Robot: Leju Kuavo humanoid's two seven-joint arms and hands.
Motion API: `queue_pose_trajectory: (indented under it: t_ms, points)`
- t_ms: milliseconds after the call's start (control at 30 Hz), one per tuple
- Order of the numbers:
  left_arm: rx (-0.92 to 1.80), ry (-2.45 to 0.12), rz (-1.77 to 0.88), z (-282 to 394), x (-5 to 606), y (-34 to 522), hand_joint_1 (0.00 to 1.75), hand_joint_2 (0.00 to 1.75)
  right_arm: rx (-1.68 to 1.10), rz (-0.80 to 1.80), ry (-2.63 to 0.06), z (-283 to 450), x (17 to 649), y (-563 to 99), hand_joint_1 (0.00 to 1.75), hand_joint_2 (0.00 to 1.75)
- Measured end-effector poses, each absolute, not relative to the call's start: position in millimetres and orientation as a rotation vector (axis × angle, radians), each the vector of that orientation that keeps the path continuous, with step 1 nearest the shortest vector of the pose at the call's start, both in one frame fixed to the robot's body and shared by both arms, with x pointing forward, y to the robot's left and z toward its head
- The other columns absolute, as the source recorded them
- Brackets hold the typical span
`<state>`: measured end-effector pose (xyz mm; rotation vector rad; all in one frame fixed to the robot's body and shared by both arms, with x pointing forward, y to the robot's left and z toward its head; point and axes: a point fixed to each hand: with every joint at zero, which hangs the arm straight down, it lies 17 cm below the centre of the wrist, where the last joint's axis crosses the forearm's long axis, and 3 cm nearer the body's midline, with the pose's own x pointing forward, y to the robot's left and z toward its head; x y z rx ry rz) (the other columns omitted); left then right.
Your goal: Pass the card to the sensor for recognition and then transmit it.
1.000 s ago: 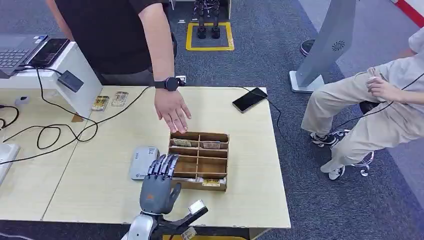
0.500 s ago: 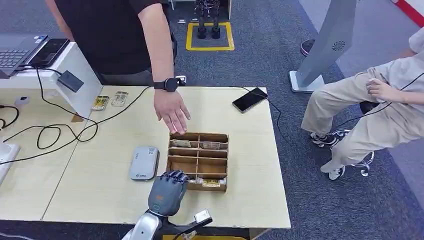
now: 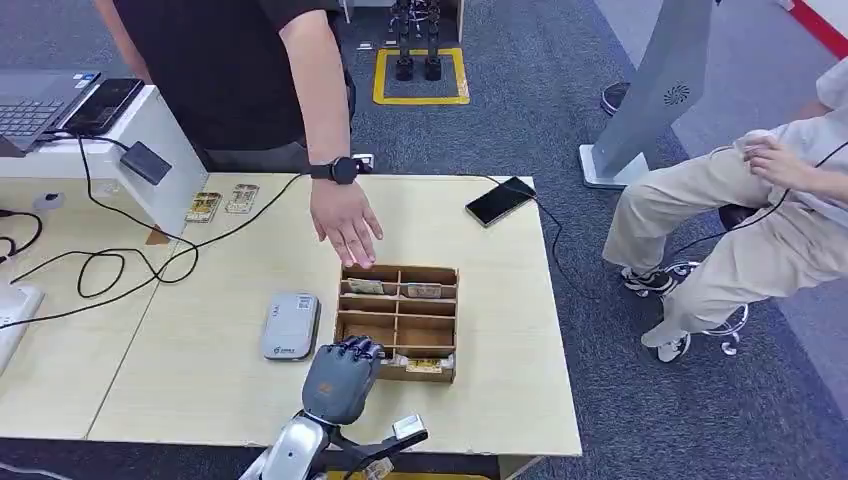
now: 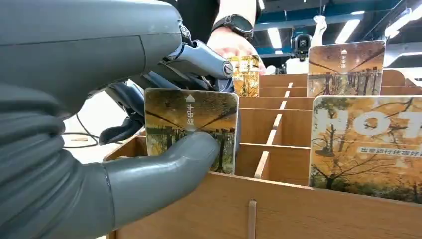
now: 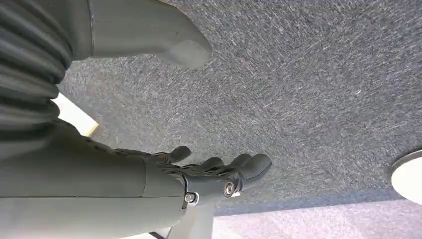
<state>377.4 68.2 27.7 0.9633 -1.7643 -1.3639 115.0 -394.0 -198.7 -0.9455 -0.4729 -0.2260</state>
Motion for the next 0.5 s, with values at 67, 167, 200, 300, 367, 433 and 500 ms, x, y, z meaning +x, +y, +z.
queue_pose_trajectory:
  t_ms: [67, 167, 200, 300, 367, 433, 500]
  points:
    - [0.965, -1.760, -1.361, 27.3, 377.4, 68.9, 1.75, 1.75, -0.945, -0.223, -0.474, -198.8, 115.4, -393.6, 0.00, 1.75]
    - [0.969, -1.760, -1.353, 28.5, 377.5, 69.4, 1.75, 1.75, -0.944, -0.223, -0.474, -198.9, 115.5, -393.3, 0.00, 1.75]
    - [0.971, -1.768, -1.343, 31.6, 376.7, 68.9, 1.75, 1.75, -0.943, -0.223, -0.472, -199.0, 115.3, -393.3, 0.00, 1.75]
    - [0.962, -1.804, -1.313, 41.7, 369.6, 65.3, 1.75, 1.75, -0.943, -0.224, -0.469, -199.4, 113.9, -393.3, 0.00, 1.75]
    - [0.916, -1.866, -1.260, 55.5, 362.0, 61.8, 1.75, 1.75, -0.943, -0.226, -0.466, -199.5, 113.9, -393.5, 0.00, 1.75]
    - [0.829, -1.984, -1.136, 86.0, 356.7, 56.8, 1.75, 1.75, -0.944, -0.230, -0.461, -199.7, 112.2, -394.1, 0.00, 1.75]
    - [0.760, -2.077, -0.951, 120.0, 359.9, 60.7, 1.75, 1.75, -0.947, -0.235, -0.460, -199.3, 112.0, -395.1, 0.00, 1.75]
